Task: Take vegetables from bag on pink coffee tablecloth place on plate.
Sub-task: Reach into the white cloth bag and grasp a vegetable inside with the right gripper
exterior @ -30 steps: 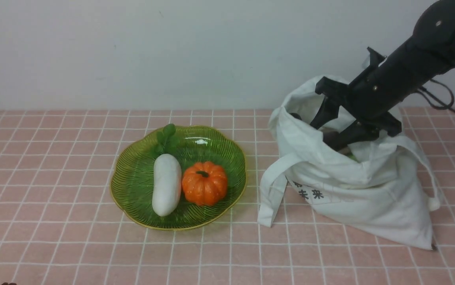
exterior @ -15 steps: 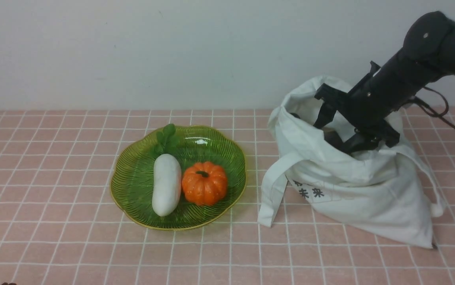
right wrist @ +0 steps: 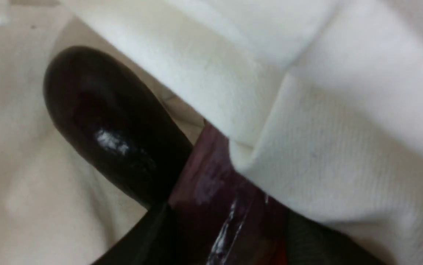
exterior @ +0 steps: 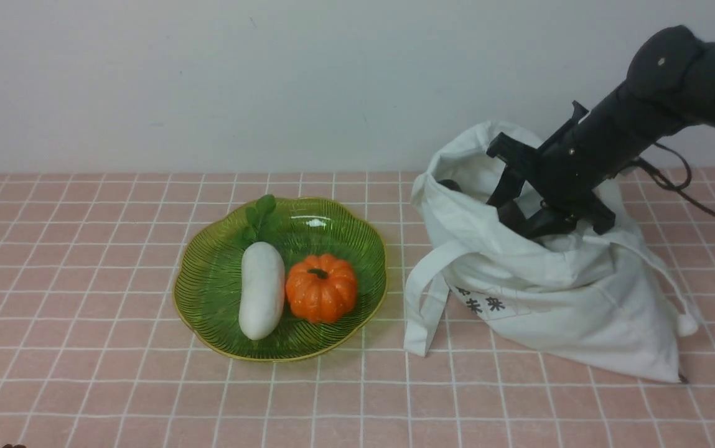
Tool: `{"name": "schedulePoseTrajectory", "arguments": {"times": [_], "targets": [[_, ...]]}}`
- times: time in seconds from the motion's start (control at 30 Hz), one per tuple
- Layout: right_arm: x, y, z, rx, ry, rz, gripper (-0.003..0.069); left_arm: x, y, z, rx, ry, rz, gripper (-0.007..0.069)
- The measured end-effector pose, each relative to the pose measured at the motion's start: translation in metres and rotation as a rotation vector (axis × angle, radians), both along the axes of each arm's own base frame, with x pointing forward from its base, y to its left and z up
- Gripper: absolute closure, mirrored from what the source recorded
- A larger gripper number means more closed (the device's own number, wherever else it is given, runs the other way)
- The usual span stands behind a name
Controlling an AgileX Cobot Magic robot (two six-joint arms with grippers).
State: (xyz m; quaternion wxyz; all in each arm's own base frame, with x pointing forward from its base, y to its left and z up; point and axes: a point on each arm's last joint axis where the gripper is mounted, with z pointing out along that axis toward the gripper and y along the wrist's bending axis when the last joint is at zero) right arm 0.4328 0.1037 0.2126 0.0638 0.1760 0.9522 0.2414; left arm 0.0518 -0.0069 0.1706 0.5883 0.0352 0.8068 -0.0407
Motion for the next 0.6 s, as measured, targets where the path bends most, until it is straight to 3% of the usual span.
{"name": "schedulePoseTrajectory", "arguments": {"times": [0.17,0.3,0.33,0.4,0.43,0.6], "targets": [[-0.003,-0.008,0.023,-0.052,-0.073,0.069,0.0333,0.000,0.000,0.000,0.000,0.000,0.000,0.0631],[-0.009,-0.022,0.072,-0.065,-0.205,0.083,0.0373,0.000,0.000,0.000,0.000,0.000,0.000,0.0631],[-0.010,-0.025,0.080,-0.067,-0.229,0.077,0.0395,0.000,0.000,0.000,0.000,0.000,0.000,0.0631],[-0.014,-0.034,0.104,-0.056,-0.289,0.055,0.0557,0.000,0.000,0.000,0.000,0.000,0.000,0.0631],[-0.016,-0.036,0.110,-0.052,-0.302,0.051,0.0597,0.000,0.000,0.000,0.000,0.000,0.000,0.0631],[-0.022,-0.039,0.130,-0.018,-0.350,0.065,0.0665,0.000,0.000,0.000,0.000,0.000,0.000,0.0631]]}}
